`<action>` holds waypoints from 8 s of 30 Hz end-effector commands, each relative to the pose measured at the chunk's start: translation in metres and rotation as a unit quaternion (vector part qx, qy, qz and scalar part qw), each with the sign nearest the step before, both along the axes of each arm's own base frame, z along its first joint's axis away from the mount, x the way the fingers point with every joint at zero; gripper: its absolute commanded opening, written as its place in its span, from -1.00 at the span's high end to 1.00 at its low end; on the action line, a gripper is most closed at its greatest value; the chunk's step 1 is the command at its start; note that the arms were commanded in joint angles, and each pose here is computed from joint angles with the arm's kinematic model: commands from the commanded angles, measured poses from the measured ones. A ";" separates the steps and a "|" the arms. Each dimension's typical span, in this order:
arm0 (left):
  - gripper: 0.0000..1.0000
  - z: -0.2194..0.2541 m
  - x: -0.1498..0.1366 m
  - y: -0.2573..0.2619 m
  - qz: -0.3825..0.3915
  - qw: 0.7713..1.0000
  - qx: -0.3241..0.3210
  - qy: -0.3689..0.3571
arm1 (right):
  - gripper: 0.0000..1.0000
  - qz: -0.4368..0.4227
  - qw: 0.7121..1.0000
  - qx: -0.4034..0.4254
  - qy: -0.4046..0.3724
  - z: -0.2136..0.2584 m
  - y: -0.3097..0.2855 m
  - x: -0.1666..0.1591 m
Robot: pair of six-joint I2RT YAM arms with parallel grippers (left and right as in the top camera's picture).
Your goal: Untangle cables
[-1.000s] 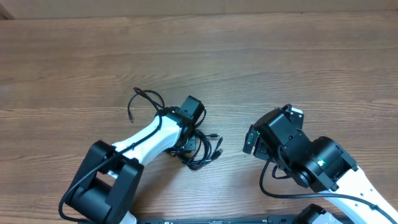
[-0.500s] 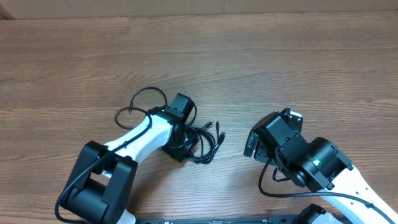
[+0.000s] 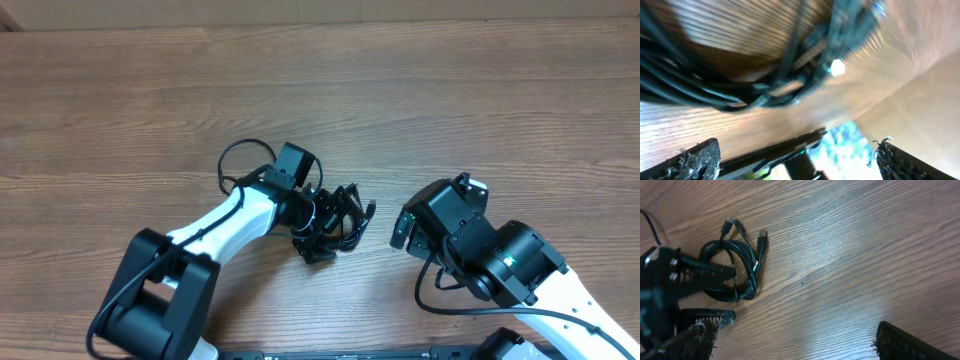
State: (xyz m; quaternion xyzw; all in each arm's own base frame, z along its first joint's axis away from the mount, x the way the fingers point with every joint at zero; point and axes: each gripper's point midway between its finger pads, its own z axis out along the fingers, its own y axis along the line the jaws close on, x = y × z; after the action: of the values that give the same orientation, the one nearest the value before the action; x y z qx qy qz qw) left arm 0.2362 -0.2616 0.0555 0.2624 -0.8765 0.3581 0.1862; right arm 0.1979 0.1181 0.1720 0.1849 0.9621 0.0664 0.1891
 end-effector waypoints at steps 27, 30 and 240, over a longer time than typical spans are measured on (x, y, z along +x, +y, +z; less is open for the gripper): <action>-1.00 0.188 0.031 0.080 -0.047 0.842 0.159 -0.514 | -0.88 -0.094 0.967 0.187 -0.148 0.072 -0.049 -0.055; -1.00 0.209 0.042 0.095 -0.041 0.830 0.213 -0.514 | -0.88 -0.087 0.969 0.202 -0.116 0.051 -0.035 -0.056; 0.92 -0.064 0.000 0.100 0.014 0.895 0.437 -0.085 | -1.00 -0.083 0.977 0.189 -0.052 -0.002 -0.025 -0.062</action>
State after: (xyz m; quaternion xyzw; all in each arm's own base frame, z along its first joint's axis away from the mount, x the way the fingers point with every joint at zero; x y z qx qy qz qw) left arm 0.2416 -0.1853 -0.0006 0.3318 -0.9432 0.0146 -0.0038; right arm 0.1356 0.0938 0.1703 0.2928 0.9032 0.2391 0.2031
